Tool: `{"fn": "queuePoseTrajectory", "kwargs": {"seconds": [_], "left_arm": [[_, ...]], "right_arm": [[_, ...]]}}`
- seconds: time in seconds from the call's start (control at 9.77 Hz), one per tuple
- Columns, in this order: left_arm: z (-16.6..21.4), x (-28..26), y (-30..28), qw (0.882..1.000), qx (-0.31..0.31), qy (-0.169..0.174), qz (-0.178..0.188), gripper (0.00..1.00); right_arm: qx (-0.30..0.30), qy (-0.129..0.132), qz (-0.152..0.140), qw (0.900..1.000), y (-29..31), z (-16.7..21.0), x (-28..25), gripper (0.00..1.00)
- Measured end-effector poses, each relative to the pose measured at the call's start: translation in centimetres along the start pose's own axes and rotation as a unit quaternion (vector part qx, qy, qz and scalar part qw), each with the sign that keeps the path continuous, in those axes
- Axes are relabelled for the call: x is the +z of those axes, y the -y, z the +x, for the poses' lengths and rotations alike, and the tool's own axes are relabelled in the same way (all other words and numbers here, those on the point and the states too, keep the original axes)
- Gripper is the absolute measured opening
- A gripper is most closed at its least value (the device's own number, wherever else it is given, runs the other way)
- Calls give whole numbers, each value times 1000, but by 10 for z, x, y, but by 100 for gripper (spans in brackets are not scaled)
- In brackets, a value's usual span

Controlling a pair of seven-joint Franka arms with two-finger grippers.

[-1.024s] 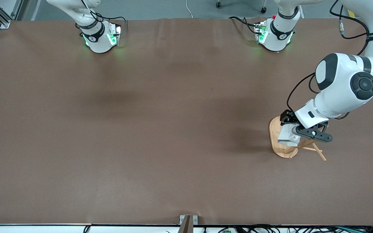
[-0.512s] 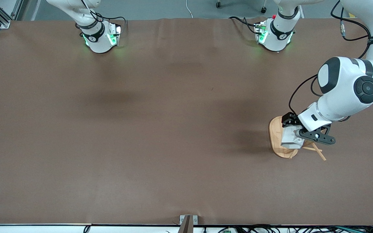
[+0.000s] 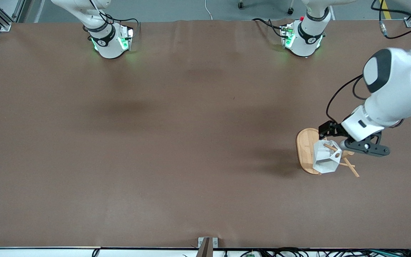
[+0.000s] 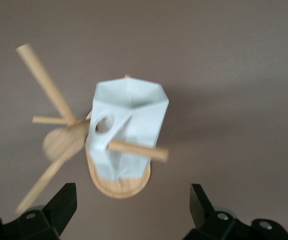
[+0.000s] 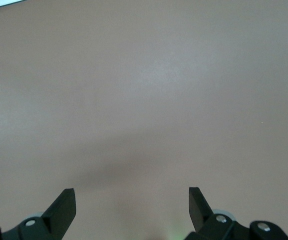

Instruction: Hang cup on rack

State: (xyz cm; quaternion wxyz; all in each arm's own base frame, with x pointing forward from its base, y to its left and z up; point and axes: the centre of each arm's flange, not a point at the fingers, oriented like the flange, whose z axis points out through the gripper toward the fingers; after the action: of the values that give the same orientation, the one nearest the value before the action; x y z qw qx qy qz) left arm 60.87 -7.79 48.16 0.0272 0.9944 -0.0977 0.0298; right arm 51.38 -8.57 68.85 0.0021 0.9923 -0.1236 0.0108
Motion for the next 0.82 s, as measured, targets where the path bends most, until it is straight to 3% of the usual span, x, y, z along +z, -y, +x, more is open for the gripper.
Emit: {"fn": "queuePoseTrajectory", "kwargs": {"seconds": [0.41,0.82], "left_arm": [[-37,-97,14,999,-15,-38,26,100],[-82,-161,15,999,-25,-9,26,100]], "right_arm": [[0,-4,0,1000,0,0,-3,100],[0,-7,0,1000,0,0,-5,100]]}}
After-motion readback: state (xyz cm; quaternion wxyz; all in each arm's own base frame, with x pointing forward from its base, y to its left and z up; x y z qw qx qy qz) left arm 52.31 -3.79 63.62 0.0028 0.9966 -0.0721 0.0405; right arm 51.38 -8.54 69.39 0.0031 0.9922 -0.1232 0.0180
